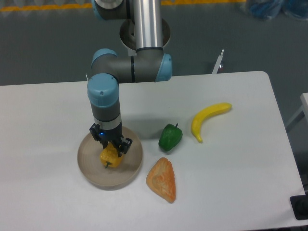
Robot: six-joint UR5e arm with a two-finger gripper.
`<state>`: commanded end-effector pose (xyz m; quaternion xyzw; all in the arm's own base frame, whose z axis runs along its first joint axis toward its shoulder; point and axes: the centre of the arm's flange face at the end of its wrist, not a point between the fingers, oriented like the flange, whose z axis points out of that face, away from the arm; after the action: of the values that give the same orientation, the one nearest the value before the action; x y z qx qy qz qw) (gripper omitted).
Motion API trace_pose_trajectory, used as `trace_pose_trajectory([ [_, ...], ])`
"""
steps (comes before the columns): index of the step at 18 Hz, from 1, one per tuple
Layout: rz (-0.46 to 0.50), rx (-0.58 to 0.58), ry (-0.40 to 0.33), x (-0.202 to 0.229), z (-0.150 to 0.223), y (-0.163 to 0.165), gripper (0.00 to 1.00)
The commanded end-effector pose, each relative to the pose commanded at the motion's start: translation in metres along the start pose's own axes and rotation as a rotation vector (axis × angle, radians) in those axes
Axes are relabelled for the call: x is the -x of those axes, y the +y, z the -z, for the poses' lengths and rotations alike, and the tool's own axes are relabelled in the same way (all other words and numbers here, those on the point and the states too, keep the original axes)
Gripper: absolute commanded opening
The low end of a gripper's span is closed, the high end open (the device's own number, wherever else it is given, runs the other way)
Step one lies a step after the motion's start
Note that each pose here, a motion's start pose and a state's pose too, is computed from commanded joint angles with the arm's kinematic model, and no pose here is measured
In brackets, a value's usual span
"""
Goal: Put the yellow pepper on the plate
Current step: 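Lower the yellow pepper onto the plate center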
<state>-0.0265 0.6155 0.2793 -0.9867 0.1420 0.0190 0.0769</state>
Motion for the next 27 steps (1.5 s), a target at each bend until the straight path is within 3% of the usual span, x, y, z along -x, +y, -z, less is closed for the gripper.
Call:
trace_pose_trajectory([
  [11,-0.007,0.006,0.005,-0.004,-0.005,0.0,0.47],
  [12,-0.006,0.006,0.005,-0.004,-0.005,0.0,0.51],
  [14,-0.007,0.006,0.005,-0.004,-0.005,0.0,0.74],
  [16,-0.009,0.004,0.003,-0.004,-0.003,-0.001,0.9],
  [18,-0.005,-0.008,-0.001,-0.003,0.004,-0.002,1.0],
  [24,0.016,-0.066,-0.043,0.018,0.044,-0.001,1.0],
  [27,0.03,-0.087,-0.094,0.07,0.073,0.023,1.0],
])
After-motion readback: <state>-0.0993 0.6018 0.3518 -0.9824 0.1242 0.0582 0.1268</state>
